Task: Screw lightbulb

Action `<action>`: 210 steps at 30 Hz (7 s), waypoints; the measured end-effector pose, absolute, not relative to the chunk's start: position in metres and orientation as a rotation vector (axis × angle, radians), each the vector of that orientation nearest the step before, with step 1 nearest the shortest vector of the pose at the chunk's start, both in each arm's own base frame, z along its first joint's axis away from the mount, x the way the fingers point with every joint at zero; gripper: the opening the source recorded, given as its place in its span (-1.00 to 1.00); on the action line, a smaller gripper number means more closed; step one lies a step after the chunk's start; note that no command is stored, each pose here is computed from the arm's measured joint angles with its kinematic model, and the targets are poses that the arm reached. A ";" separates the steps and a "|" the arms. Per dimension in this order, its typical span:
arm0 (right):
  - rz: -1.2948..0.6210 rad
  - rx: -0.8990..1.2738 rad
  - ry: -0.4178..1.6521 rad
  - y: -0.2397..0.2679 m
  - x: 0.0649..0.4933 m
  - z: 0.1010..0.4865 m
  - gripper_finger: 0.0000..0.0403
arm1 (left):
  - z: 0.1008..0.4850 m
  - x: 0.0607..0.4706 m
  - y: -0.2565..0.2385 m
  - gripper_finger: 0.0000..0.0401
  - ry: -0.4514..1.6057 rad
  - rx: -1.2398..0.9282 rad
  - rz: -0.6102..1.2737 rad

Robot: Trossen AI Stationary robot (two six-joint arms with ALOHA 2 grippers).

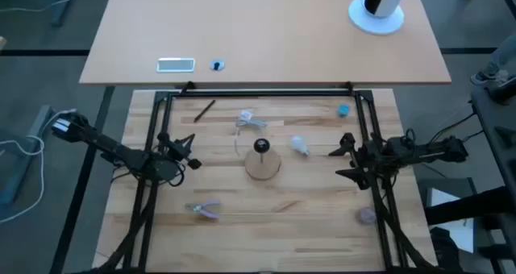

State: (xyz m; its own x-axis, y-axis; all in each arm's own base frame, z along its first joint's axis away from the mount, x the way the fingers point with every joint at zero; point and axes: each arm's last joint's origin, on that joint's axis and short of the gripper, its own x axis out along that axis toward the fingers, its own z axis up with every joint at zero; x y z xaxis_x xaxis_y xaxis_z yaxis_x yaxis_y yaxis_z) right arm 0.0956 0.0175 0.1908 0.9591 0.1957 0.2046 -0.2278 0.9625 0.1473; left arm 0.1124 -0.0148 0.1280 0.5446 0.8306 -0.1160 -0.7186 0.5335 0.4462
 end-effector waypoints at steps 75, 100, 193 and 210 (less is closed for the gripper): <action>-0.248 0.237 -0.047 0.004 0.095 0.242 0.50 | 0.252 0.214 -0.059 -1.00 -0.048 0.088 0.563; -0.359 -0.017 0.003 0.007 0.124 0.329 0.54 | 0.262 0.235 -0.070 -1.00 0.118 0.261 0.605; -0.512 0.232 0.514 -0.044 0.254 0.234 -0.40 | 0.246 0.229 -0.066 -1.00 0.131 0.121 0.726; -0.051 0.170 -0.323 -0.031 0.246 0.243 -0.40 | 0.253 0.240 -0.050 -1.00 0.049 0.037 0.718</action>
State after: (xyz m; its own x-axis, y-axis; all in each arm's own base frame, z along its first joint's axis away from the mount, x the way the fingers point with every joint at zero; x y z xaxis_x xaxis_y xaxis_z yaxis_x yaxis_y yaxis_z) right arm 0.2456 -0.0310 0.2429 0.9471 -0.0773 0.3114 0.0231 0.9844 0.1742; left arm 0.2398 -0.0502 0.2525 0.7521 0.6583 -0.0319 -0.6566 0.7526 0.0504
